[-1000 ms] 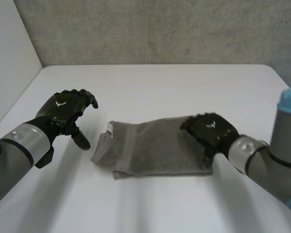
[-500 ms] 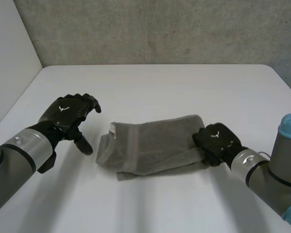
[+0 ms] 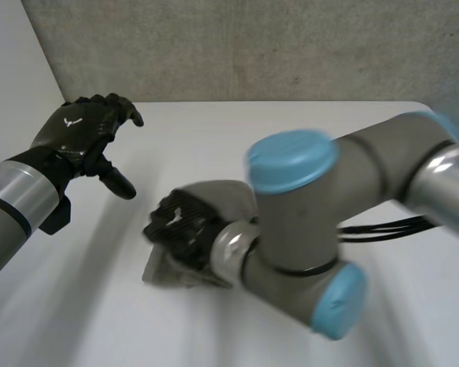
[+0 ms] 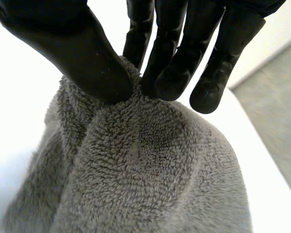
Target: Fold the towel.
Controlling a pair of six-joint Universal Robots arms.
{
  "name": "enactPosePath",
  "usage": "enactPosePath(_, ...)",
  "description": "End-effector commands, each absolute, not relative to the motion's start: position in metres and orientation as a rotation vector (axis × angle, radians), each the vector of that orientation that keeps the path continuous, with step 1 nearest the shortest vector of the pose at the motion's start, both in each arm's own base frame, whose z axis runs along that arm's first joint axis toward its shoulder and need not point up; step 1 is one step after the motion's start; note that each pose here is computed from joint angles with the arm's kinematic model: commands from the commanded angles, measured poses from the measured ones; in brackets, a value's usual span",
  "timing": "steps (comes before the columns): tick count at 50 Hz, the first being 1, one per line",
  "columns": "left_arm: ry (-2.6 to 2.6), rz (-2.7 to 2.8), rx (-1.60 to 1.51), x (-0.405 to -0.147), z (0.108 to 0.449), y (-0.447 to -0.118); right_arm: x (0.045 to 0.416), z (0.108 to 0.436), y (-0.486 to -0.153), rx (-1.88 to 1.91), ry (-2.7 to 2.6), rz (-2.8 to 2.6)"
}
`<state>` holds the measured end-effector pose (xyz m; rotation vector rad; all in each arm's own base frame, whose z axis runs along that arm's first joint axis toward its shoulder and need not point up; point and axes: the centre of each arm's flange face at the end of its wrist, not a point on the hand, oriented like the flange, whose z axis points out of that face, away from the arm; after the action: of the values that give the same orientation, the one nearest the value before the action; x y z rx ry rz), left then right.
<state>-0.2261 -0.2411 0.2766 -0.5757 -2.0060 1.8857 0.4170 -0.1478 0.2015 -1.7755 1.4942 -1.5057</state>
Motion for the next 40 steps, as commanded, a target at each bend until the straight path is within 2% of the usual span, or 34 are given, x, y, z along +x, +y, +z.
enactPosePath(1, -1.993, 1.879, -0.529, -0.225, 0.280, -0.243, 0.451, 0.152, -0.136, -1.857, 1.475, -1.451)
enactPosePath(8, -2.002, 1.871, -0.523, -0.225, 0.277, -0.245, 0.452, 0.139, -0.144, -1.849, 1.559, -1.466)
enactPosePath(11, -2.001, 1.873, -0.525, -0.225, 0.277, -0.247, 0.448, 0.153, -0.150, -1.793, 1.599, -1.511)
enactPosePath(13, -1.993, 1.880, -0.521, -0.226, 0.279, -0.250, 0.439, 0.183, -0.155, -1.672, 1.633, -1.543)
enactPosePath(14, -1.993, 1.880, -0.521, -0.226, 0.279, -0.250, 0.439, 0.183, -0.155, -1.671, 1.634, -1.543)
enactPosePath(18, -1.984, 1.866, -0.502, -0.230, 0.280, -0.255, 0.417, 0.219, -0.160, -1.521, 1.681, -1.553)
enactPosePath(23, -1.968, 1.821, -0.444, -0.234, 0.280, -0.258, 0.393, 0.236, -0.160, -1.427, 1.752, -1.536)
enactPosePath(27, -1.972, 1.781, -0.407, -0.236, 0.276, -0.259, 0.377, 0.237, -0.164, -1.384, 1.818, -1.515)
enactPosePath(30, -1.990, 1.726, -0.391, -0.240, 0.267, -0.257, 0.357, 0.228, -0.183, -1.323, 1.925, -1.494)
enactPosePath(33, -2.037, 1.604, -0.419, -0.255, 0.242, -0.246, 0.336, 0.215, -0.206, -1.217, 2.045, -1.462)
enactPosePath(34, -2.038, 1.604, -0.419, -0.256, 0.242, -0.246, 0.336, 0.215, -0.206, -1.217, 2.045, -1.462)
enactPosePath(36, -2.100, 1.501, -0.439, -0.265, 0.217, -0.239, 0.333, 0.212, -0.216, -1.100, 2.081, -1.443)
enactPosePath(37, -2.100, 1.500, -0.439, -0.265, 0.217, -0.239, 0.333, 0.212, -0.216, -1.099, 2.082, -1.443)
enactPosePath(39, -2.178, 1.384, -0.436, -0.271, 0.186, -0.235, 0.333, 0.210, -0.229, -0.938, 2.095, -1.440)
enactPosePath(40, -2.178, 1.383, -0.436, -0.271, 0.186, -0.235, 0.333, 0.210, -0.229, -0.937, 2.095, -1.440)
